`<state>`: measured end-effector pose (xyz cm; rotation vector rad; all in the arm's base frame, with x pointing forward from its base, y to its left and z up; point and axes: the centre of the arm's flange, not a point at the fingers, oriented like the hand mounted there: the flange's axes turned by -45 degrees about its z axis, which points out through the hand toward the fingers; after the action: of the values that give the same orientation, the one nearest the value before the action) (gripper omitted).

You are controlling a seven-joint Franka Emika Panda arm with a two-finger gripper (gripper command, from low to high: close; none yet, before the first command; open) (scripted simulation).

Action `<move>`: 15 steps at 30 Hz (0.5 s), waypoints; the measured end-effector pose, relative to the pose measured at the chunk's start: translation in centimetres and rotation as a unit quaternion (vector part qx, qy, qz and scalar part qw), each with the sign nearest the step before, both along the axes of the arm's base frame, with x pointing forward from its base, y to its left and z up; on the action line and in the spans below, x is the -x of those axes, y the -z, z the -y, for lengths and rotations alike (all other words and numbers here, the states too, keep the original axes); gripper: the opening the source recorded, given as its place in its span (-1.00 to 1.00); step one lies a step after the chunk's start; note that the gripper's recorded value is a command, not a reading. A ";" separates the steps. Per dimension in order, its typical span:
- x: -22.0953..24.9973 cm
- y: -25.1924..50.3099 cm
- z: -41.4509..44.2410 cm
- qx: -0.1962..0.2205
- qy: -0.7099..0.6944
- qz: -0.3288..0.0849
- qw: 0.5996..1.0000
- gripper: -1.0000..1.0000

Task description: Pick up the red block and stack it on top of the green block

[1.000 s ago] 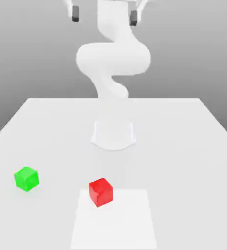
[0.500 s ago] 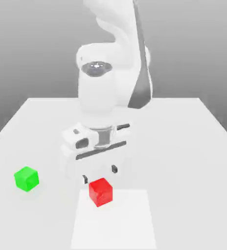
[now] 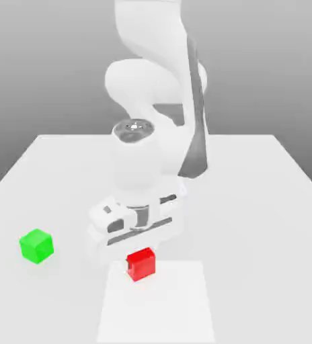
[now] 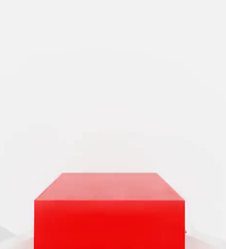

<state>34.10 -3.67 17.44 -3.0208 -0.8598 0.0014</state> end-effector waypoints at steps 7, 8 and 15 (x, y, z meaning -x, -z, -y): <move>0.4 -4.4 5.7 0.001 0.107 0.001 0.994 -1.00; 0.6 -4.7 7.7 0.001 0.143 0.001 0.990 -1.00; 6.5 -6.9 21.7 0.000 0.402 0.000 0.916 -1.00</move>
<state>27.57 -25.41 24.37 -3.1119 0.4279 -0.0004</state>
